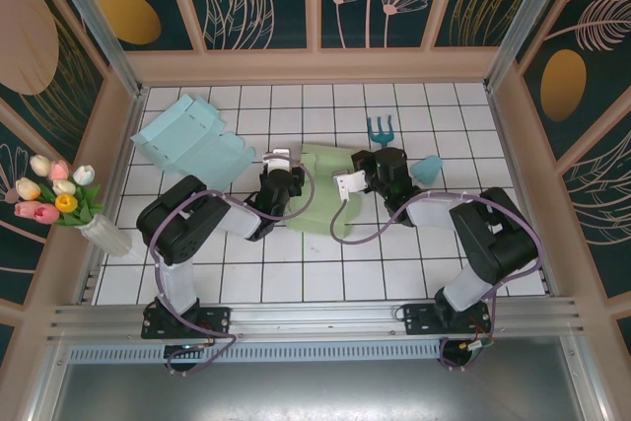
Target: Fold the paper box
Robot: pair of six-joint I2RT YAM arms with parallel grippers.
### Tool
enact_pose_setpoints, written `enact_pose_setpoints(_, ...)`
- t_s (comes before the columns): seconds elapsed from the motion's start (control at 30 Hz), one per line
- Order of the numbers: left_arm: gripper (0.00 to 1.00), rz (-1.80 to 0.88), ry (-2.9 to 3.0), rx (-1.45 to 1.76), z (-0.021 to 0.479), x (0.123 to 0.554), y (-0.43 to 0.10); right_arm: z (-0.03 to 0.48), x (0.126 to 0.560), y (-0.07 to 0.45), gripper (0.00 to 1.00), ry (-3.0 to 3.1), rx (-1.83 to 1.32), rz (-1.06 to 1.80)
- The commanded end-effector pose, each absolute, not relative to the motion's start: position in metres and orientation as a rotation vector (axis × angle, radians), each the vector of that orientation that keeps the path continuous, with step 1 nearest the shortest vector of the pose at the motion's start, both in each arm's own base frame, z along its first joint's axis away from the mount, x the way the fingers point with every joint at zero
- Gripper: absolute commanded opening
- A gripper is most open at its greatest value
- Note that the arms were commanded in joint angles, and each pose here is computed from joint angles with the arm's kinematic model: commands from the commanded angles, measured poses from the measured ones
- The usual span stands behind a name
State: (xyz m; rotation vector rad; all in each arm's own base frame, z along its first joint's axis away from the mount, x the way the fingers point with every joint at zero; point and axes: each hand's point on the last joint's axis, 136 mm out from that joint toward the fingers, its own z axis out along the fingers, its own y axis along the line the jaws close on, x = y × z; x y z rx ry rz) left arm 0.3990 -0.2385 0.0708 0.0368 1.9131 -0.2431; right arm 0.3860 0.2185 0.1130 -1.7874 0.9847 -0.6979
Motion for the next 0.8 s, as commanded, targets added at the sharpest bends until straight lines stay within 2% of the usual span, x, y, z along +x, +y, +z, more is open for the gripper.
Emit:
enact_pose_setpoints(0.0,0.53,-0.337,1.902,0.146,0.069,0.396,-0.259,0.101,0.380,0.217,0.00,1.020,-1.843,-0.647)
enact_pose_setpoints(0.47,0.56,-0.416,1.903,0.222,0.069,0.374,-0.260,0.099,0.381,0.217,0.00,1.028,-1.848,-0.647)
enact_pose_setpoints(0.77,0.56,-0.358,1.941,0.219,0.059,0.393,-0.269,0.099,0.379,0.219,0.00,1.022,-1.851,-0.642)
